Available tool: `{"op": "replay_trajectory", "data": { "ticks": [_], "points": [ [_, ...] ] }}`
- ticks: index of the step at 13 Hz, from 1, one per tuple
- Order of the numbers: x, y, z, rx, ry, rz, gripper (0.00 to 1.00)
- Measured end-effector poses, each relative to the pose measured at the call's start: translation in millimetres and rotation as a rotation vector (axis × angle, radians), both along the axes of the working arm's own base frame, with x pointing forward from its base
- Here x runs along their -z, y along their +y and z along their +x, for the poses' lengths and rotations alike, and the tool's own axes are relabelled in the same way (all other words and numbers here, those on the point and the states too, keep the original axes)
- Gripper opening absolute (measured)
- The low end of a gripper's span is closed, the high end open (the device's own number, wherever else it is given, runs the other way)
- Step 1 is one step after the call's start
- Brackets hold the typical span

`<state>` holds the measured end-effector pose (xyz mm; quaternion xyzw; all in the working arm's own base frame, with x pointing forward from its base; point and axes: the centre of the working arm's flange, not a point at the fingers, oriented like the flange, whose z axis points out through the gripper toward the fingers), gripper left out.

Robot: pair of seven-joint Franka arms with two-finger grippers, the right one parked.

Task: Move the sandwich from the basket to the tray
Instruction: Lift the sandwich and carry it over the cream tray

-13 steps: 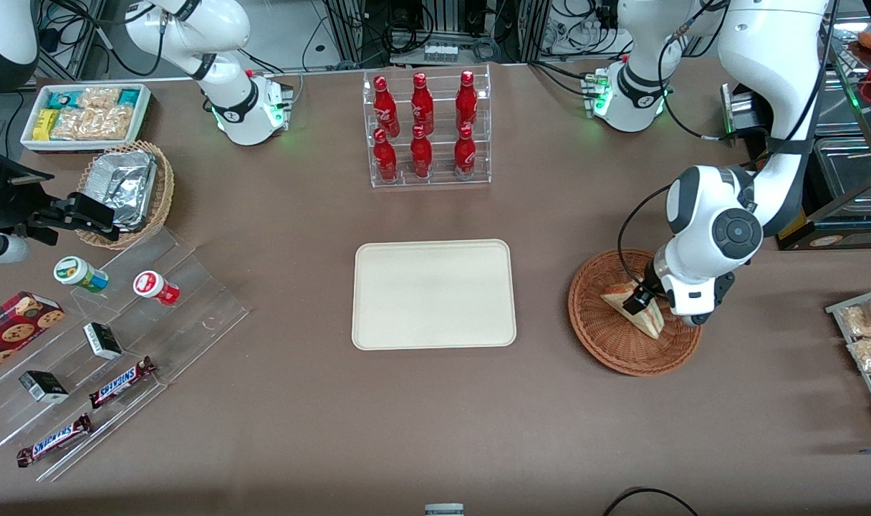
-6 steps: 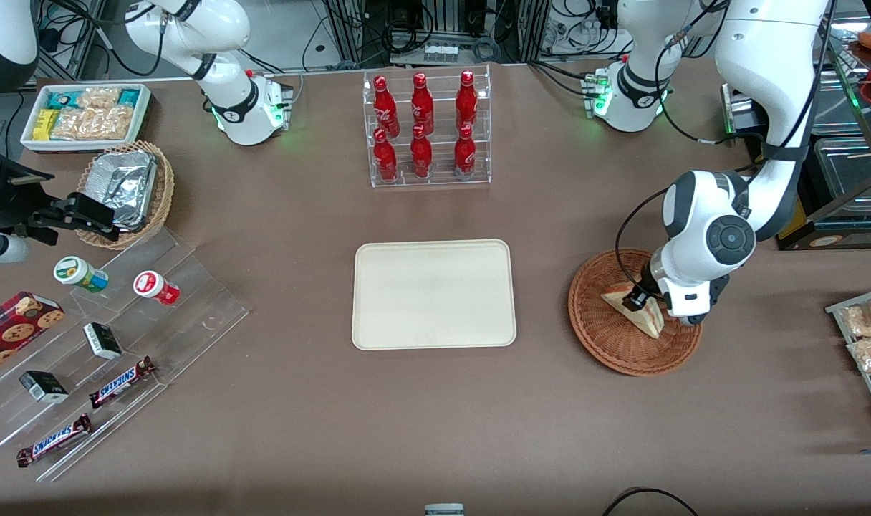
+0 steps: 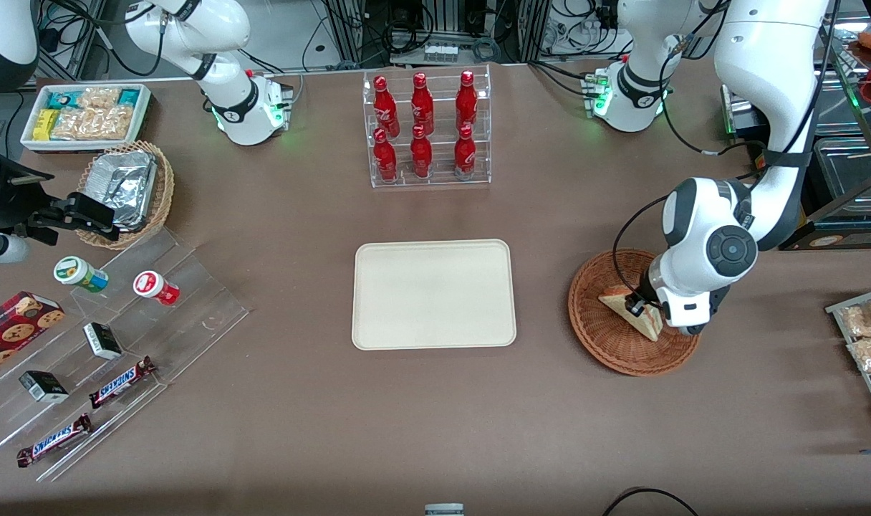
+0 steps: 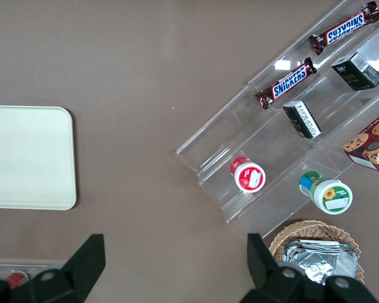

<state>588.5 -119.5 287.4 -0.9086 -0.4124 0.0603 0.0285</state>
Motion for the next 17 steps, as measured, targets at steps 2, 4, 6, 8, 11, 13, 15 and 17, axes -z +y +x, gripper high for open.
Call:
{"op": "replay_trajectory", "data": {
  "ticks": [2, 4, 6, 8, 11, 13, 15, 17],
  "points": [
    [-22, -21, 5, 0.039, 0.030, 0.012, 0.22],
    [-55, -57, 7, 0.095, 0.049, 0.018, 0.14],
    [-84, -102, 5, 0.161, 0.026, 0.013, 0.14],
    [-99, -154, -9, 0.244, -0.003, 0.004, 0.14],
    [-94, -239, -41, 0.383, -0.010, -0.003, 0.14],
    [-80, -294, -59, 0.466, -0.009, -0.008, 0.14],
    [-62, -338, -75, 0.530, -0.009, -0.012, 0.14],
    [-44, -367, -82, 0.589, -0.021, -0.026, 0.14]
  ]
}}
